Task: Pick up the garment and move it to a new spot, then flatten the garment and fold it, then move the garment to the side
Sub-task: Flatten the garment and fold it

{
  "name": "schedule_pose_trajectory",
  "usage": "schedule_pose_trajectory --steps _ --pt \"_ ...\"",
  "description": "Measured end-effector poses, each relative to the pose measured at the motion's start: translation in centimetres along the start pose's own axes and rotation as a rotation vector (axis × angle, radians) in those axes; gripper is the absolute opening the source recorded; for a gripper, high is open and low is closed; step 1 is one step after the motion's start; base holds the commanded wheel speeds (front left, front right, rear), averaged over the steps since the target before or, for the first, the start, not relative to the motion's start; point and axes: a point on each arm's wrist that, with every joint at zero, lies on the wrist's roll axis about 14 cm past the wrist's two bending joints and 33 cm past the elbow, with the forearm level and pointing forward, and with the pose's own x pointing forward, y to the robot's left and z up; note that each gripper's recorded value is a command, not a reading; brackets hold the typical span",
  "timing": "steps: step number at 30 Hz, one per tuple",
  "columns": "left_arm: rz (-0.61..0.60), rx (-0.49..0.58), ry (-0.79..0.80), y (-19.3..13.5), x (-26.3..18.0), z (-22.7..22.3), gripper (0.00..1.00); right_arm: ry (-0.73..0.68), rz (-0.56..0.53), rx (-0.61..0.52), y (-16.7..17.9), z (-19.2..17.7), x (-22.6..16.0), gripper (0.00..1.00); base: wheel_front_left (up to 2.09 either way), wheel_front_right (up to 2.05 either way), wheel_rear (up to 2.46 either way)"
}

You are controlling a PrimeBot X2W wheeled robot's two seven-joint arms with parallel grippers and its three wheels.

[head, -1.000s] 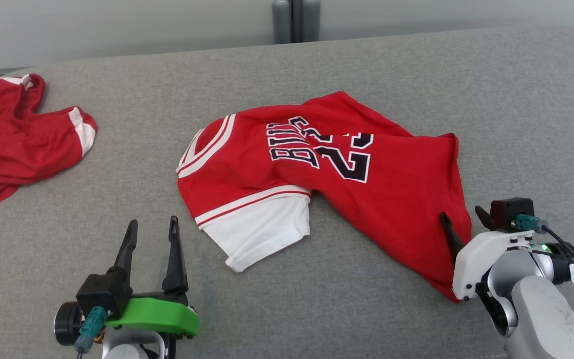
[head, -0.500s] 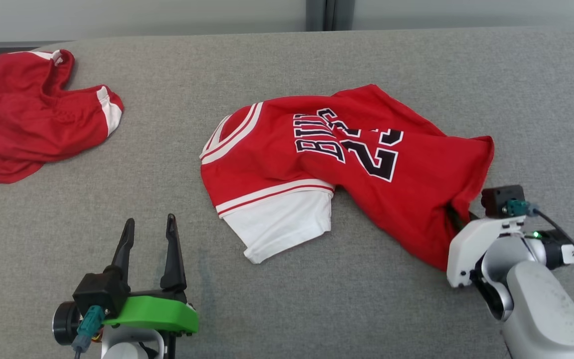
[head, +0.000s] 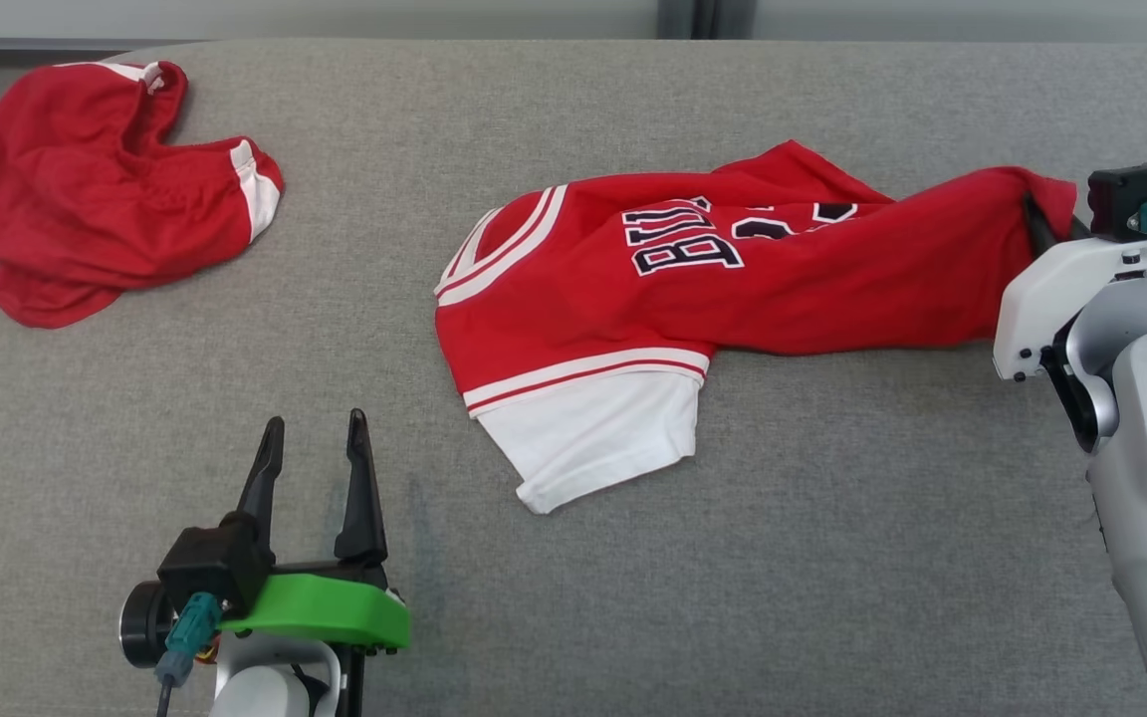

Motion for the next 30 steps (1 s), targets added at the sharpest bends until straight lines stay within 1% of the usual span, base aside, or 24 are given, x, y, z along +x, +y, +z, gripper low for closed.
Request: schedule_pose_trajectory --steps 3,5,6,7,8,9,14,19,24,30 --pt "0.004 -0.001 0.003 0.1 0.1 -0.1 1.00 0.074 0.000 0.014 0.1 -2.1 0.6 0.00 0.00 0.00 0.00" --pt "0.009 0.001 0.007 0.3 0.1 -0.2 1.00 0.099 -0.005 0.031 0.0 -3.2 0.8 0.00 0.00 0.00 0.00" --pt "0.011 0.001 0.009 0.3 0.1 -0.3 1.00 0.108 -0.009 0.037 -0.1 -3.5 0.9 0.04 0.00 0.00 0.00" --pt "0.012 0.002 0.009 0.4 0.2 -0.3 1.00 0.101 -0.017 0.048 -0.3 -3.6 0.9 0.21 0.00 0.00 0.00" --pt "0.012 0.003 0.009 0.4 0.3 -0.3 1.00 0.082 -0.023 0.054 -0.5 -3.4 0.9 0.62 0.00 0.00 0.00" --pt "0.009 0.004 0.012 0.3 0.3 -0.4 1.00 0.051 -0.033 0.052 -0.8 -2.9 1.0 1.00 0.00 0.00 0.00" --pt "-0.022 0.011 0.017 -0.6 0.7 -0.6 1.00 -0.100 -0.066 0.059 -1.7 -0.1 0.9 1.00 0.00 0.00 0.00" --pt "-0.062 0.017 0.003 -1.7 1.2 -0.2 1.00 -0.182 -0.086 0.054 -2.4 1.9 -0.1 1.00 0.00 0.00 0.00" --pt "-0.094 0.020 -0.018 -2.7 1.3 0.5 1.00 -0.276 -0.085 0.064 -2.1 4.4 -1.7 1.00 0.00 0.00 0.00" --pt "-0.122 0.002 -0.027 -3.7 0.6 0.9 1.00 -0.325 -0.083 0.108 -1.4 3.9 -5.1 1.00 0.00 0.00 0.00"
